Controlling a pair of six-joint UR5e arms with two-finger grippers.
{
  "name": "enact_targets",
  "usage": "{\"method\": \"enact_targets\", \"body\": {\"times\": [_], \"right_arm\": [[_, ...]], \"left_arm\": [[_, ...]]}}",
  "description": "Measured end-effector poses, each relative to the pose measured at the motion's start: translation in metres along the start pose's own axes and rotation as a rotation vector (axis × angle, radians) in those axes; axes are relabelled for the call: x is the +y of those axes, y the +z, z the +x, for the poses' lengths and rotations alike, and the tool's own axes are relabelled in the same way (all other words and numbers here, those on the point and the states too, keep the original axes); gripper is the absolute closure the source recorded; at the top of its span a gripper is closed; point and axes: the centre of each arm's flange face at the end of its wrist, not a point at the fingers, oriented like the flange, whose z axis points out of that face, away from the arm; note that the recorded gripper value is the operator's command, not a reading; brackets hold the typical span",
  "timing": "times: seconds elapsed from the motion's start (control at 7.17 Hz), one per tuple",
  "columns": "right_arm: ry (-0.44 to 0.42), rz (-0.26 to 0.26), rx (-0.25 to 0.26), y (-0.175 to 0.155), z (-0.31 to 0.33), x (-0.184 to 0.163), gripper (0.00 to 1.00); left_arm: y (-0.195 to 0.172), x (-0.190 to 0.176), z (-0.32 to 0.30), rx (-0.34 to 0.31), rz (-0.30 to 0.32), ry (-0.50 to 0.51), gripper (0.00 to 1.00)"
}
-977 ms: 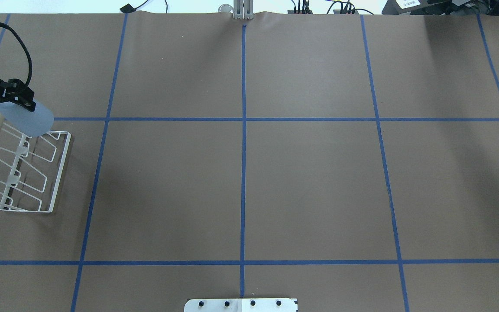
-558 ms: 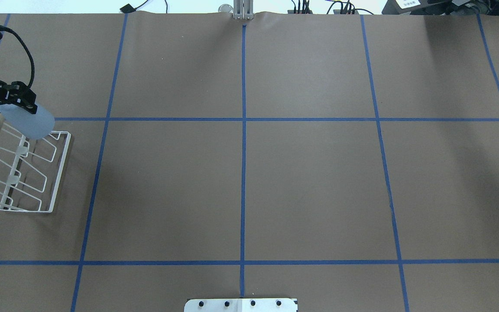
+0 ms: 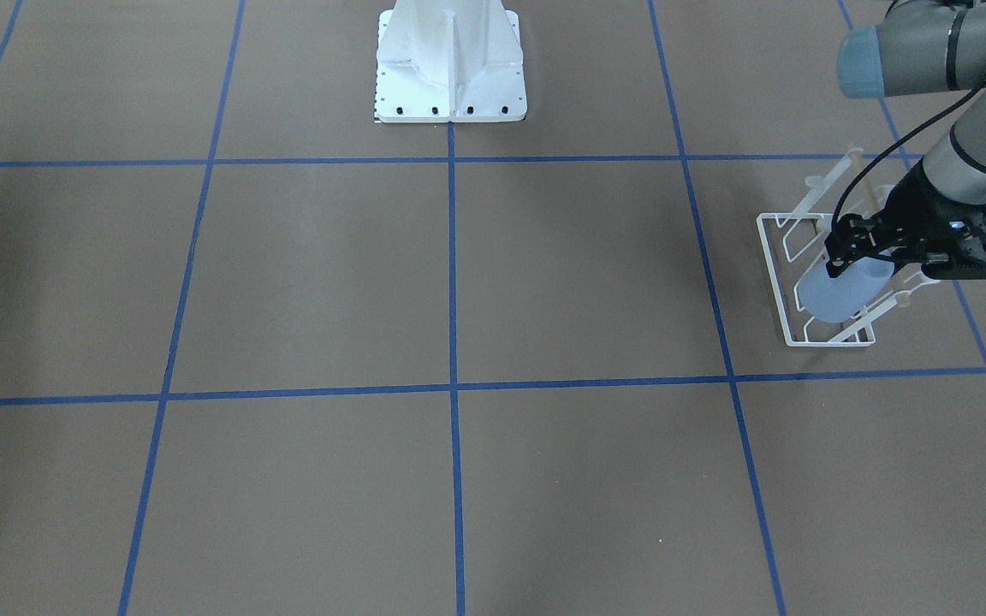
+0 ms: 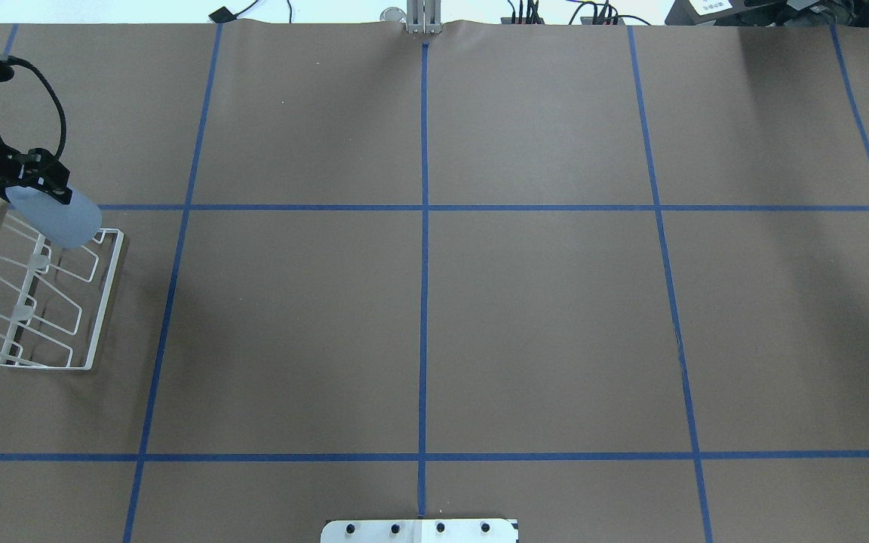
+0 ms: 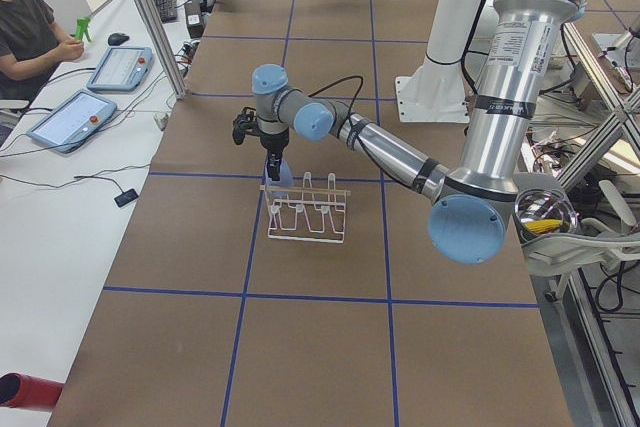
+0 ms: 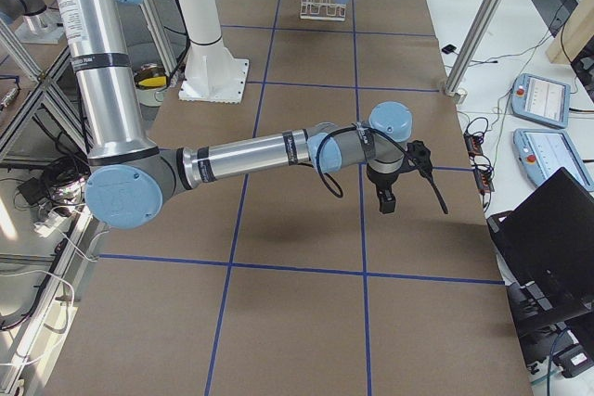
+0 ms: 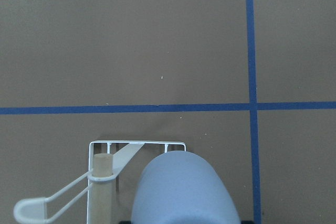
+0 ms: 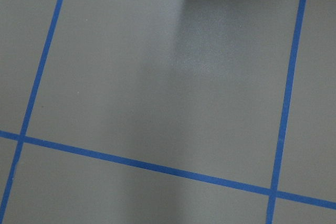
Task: Hang cup on cup holder
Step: 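Lower the cup onto the rack's hook beside the wooden post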
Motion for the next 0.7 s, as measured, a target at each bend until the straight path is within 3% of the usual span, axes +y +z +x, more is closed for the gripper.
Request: {"method": "enact_targets", "body": {"times": [0.56, 0.7], "right_arm": [[-0.001, -0.001, -0.002, 0.0005, -0.0018, -0.0006, 0.01], [-0.001, -0.001, -0.002, 0.0008, -0.0018, -0.0006, 0.01]], "left_arm": [[0.0089, 0.0021, 0.0009, 0.014, -0.028, 0.003, 1.0], [0.0117, 0.0032, 0.0026, 0.014, -0.033, 0.007, 0.75]]}}
